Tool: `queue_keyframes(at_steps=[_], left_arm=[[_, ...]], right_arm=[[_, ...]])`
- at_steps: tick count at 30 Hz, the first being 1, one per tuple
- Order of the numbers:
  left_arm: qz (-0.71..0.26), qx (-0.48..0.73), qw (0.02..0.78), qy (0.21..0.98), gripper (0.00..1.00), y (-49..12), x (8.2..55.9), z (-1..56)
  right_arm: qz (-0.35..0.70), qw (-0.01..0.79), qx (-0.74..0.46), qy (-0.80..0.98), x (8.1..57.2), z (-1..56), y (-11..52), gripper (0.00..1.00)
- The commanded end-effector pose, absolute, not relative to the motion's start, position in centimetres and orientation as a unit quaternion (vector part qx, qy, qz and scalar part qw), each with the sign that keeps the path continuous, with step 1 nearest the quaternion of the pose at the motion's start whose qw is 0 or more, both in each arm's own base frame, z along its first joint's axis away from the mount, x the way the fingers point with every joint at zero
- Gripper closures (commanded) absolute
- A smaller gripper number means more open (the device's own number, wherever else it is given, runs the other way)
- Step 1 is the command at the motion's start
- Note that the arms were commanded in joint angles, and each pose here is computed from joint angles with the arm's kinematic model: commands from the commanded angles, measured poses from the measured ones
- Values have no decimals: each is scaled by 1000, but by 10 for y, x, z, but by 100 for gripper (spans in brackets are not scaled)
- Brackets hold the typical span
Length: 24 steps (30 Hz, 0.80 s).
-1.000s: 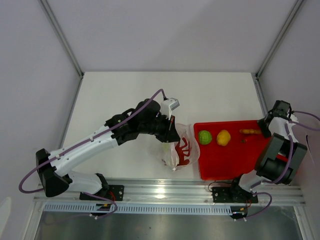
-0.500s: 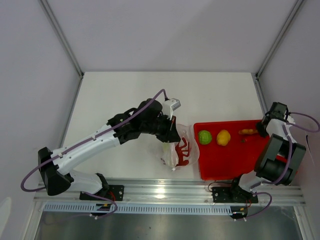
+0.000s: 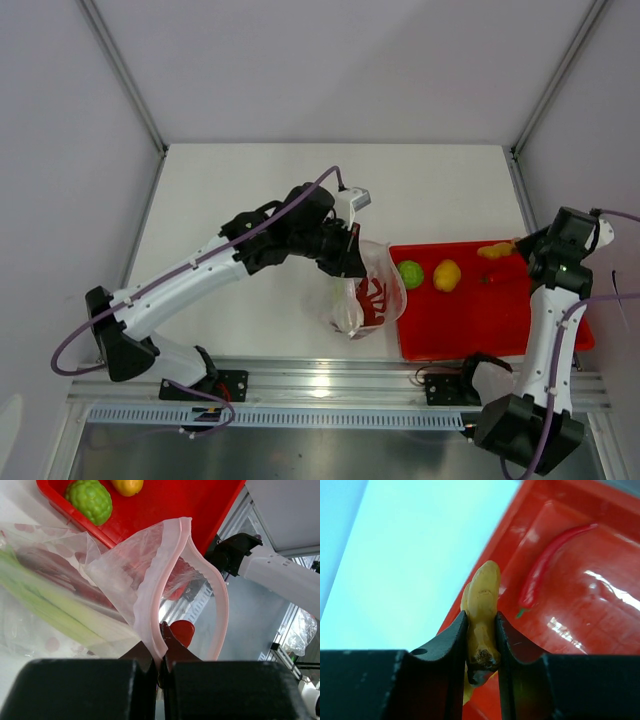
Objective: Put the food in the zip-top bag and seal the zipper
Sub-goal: Pick up the fake vegetable from the bin, then place the fake vegetable in the zipper food storage bag.
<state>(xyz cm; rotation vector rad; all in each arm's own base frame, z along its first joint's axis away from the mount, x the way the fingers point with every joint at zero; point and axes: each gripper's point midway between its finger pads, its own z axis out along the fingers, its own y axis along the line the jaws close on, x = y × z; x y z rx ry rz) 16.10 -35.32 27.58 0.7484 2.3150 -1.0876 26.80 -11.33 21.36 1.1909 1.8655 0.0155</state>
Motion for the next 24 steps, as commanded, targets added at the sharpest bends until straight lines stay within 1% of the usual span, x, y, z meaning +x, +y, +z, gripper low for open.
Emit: queue_keyframes(at_steps=[1, 3, 6, 10, 13, 16, 17, 19, 20, 24], left_arm=[[-410, 283, 252, 830, 99, -357, 166, 301], [-409, 280, 249, 832, 99, -359, 168, 306], [-409, 276, 249, 833, 100, -362, 171, 311], [-403, 271, 252, 837, 99, -362, 176, 318], [-398, 266, 249, 842, 99, -361, 180, 320], [-399, 263, 249, 843, 100, -362, 182, 327], [-397, 261, 243, 846, 99, -361, 181, 325], [-398, 261, 244, 845, 100, -363, 182, 330], [-393, 260, 240, 849, 99, -362, 182, 328], [-393, 254, 233, 853, 99, -362, 188, 331]], right_arm=[[58, 464, 401, 788, 267, 240, -73, 100], [112, 492, 345, 791, 272, 264, -38, 100], [156, 523, 282, 789, 275, 299, -5, 100], [226, 553, 181, 782, 266, 346, 63, 100], [263, 584, 128, 757, 259, 380, 98, 100], [266, 614, 108, 735, 257, 405, 111, 100], [278, 613, 87, 734, 253, 409, 125, 100], [275, 631, 74, 722, 251, 425, 129, 100], [280, 629, 60, 723, 249, 427, 138, 100], [258, 647, 25, 717, 244, 439, 140, 100]])
